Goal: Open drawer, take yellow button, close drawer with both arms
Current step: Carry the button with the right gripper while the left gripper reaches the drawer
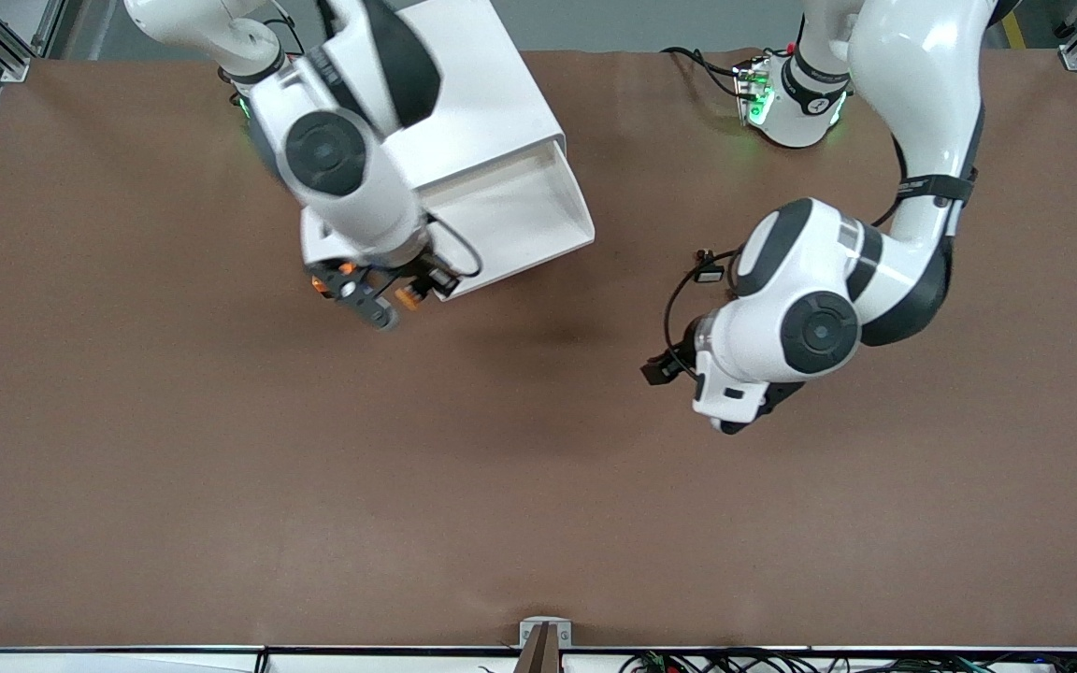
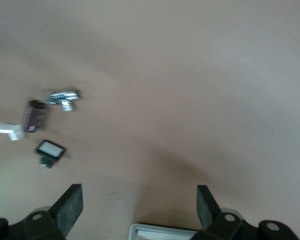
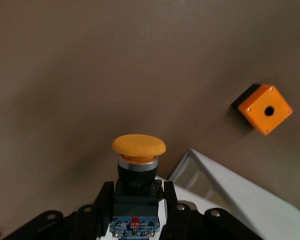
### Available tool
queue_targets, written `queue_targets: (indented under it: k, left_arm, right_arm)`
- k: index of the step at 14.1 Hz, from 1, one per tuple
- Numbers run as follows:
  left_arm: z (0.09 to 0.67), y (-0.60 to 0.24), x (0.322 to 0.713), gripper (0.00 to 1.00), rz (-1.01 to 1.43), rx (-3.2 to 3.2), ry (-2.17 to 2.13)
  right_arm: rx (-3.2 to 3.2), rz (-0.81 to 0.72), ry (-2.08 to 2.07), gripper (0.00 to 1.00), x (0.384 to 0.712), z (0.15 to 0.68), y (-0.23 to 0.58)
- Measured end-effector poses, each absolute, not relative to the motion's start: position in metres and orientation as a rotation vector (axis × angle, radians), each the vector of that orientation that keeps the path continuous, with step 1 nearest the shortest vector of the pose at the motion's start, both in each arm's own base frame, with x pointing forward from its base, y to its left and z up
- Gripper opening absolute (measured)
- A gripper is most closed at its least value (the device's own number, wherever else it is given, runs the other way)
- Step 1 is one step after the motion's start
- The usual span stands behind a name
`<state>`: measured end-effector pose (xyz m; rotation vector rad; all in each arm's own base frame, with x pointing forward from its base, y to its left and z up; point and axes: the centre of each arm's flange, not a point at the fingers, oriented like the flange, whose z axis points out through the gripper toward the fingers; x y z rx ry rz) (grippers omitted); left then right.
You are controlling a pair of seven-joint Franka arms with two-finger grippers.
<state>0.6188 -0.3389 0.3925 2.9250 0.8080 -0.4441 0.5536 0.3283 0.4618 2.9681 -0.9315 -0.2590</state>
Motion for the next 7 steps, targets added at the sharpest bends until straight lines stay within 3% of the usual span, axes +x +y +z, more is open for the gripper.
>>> queue_targets:
  k: [7]
  left_arm:
    - [0.379, -0.456, 0.546, 1.00, -0.402, 2.990, 0.529]
  right_arm:
    - [3.043, -0.247, -0.541, 0.45, 0.625, 0.419, 0.108]
